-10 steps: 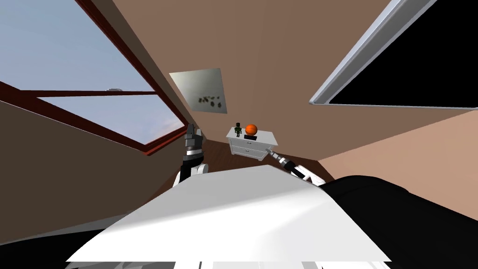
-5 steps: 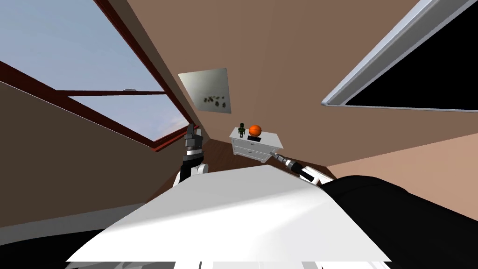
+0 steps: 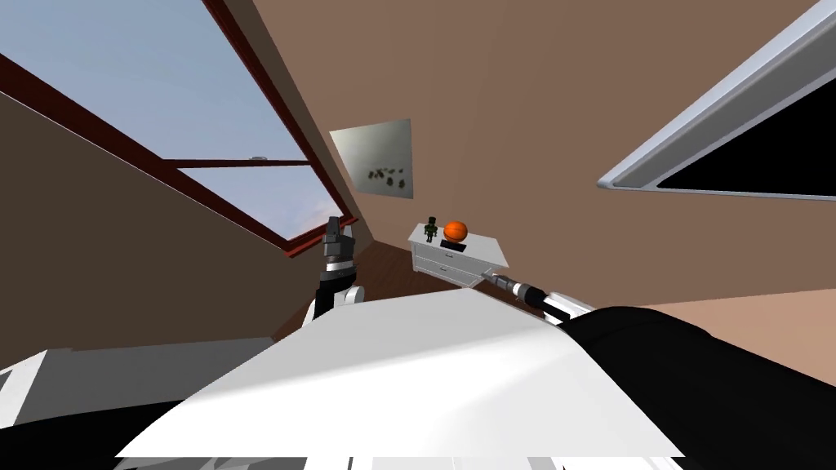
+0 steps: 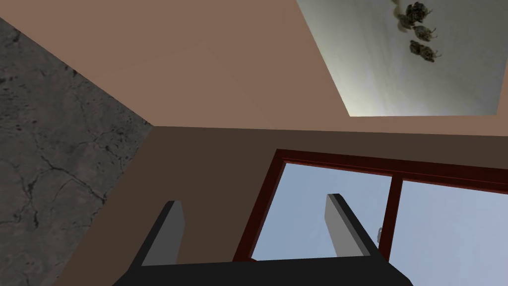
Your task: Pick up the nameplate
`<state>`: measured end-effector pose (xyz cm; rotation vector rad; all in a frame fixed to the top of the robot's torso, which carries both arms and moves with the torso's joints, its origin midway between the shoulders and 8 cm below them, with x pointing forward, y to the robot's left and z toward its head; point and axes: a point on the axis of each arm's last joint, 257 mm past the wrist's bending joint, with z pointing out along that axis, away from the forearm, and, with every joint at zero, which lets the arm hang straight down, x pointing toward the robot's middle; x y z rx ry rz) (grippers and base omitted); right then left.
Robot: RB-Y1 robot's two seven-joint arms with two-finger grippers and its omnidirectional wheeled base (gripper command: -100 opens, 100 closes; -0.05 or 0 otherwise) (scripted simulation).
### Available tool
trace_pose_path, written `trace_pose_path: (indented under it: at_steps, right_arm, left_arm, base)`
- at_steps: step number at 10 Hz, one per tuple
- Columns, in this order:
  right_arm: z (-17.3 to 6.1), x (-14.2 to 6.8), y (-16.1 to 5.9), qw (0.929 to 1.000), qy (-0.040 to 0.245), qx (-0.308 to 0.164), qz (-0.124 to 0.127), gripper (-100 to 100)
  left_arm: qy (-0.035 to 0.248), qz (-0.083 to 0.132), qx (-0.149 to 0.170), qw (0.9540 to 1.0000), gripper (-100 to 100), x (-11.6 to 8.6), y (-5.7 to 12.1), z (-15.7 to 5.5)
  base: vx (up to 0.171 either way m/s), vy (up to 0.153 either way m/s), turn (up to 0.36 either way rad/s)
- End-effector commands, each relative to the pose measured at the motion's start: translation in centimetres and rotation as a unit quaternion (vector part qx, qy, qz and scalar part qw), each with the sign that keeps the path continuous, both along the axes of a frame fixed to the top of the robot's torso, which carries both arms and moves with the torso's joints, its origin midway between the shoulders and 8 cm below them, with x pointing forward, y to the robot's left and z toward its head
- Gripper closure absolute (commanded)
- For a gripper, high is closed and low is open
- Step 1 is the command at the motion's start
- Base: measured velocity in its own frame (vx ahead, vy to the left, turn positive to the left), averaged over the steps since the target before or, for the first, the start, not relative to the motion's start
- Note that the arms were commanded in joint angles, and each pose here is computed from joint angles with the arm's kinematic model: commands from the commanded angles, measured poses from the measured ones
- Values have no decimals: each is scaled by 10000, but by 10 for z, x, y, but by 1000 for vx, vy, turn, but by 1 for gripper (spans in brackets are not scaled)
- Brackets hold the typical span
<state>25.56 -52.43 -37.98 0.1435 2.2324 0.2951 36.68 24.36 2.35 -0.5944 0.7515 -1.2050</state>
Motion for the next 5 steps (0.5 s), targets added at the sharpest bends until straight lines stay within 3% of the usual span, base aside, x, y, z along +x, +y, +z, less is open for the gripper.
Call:
trace_pose_path:
  at_steps: [1,2,3,4,5]
  right_arm:
    - [-4,-8,-15,9997,152,-198,53,-100]
    - [-6,-23,-33,9975,396,-527,249,-100]
    - [-7,-25,-37,9974,425,-548,213,-100]
    - [-8,-40,-54,9932,668,-855,415,-100]
    - [-9,-42,-57,9930,695,-875,381,-100]
  left_arm:
    - [0,0,0,10000,0,0,0,0]
    - [0,1,0,10000,0,0,0,0]
    - [0,0,0,10000,0,0,0,0]
    - [0,1,0,10000,0,0,0,0]
    - [0,0,0,10000,0,0,0,0]
  base:
    - [47,34,121]
    - [78,40,229]
    - [68,25,102]
    - [77,29,183]
    - [65,22,113]
